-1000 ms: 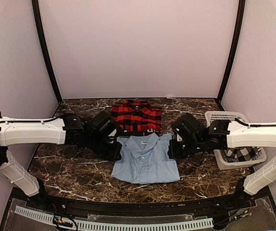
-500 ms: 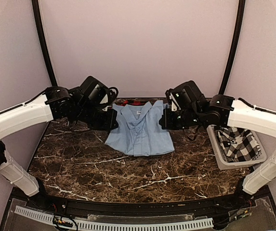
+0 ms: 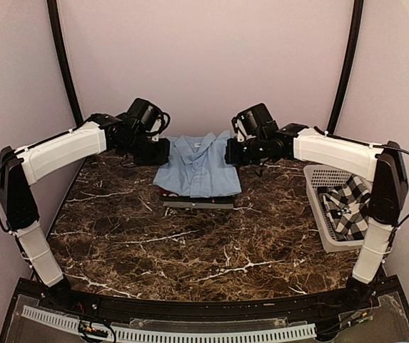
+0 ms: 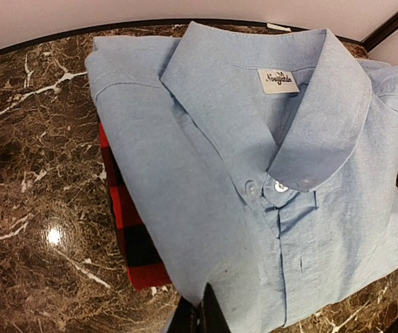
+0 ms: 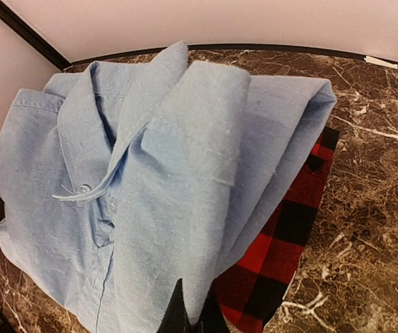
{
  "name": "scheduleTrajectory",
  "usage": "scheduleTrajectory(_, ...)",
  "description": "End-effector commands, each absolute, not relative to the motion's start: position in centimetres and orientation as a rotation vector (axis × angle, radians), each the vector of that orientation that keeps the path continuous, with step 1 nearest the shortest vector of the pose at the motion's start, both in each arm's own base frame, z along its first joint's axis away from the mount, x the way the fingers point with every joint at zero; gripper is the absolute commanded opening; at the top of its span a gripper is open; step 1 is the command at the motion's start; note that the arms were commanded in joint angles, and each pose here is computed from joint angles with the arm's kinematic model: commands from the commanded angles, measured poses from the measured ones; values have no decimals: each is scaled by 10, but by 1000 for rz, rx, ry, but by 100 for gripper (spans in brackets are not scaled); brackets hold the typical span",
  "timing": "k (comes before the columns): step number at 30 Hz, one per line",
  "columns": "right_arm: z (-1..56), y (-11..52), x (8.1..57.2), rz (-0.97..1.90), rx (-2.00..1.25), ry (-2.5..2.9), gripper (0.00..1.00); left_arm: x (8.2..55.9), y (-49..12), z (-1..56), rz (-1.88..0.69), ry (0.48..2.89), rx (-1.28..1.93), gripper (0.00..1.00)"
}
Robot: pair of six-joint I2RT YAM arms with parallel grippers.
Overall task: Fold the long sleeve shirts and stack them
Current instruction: Place the square-folded shirt on the square-folded shirt.
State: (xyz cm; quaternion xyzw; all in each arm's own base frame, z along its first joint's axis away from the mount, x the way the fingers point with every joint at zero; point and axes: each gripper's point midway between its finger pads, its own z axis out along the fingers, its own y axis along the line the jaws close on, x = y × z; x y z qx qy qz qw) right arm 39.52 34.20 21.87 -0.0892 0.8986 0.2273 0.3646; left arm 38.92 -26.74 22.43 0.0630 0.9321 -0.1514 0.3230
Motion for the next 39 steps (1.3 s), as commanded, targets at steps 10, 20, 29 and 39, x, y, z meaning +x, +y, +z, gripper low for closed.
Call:
scheduleTrajectory(10, 198, 341, 458, 638, -205, 2301, 0, 456, -264, 204, -454, 2413, 103, 0)
scheduleTrajectory(20, 188, 337, 474, 629, -187, 2325, 0, 473, -265, 203, -517, 2423, 78, 0)
scheduleTrajectory(29, 139, 332, 472, 610, -163, 2405, 0, 469, -262, 155, -500, 2509, 51, 0)
scheduleTrajectory(39, 139, 312, 463, 528, -163, 2437, 28, 453, -252, 112, -459, 2596, 17, 0)
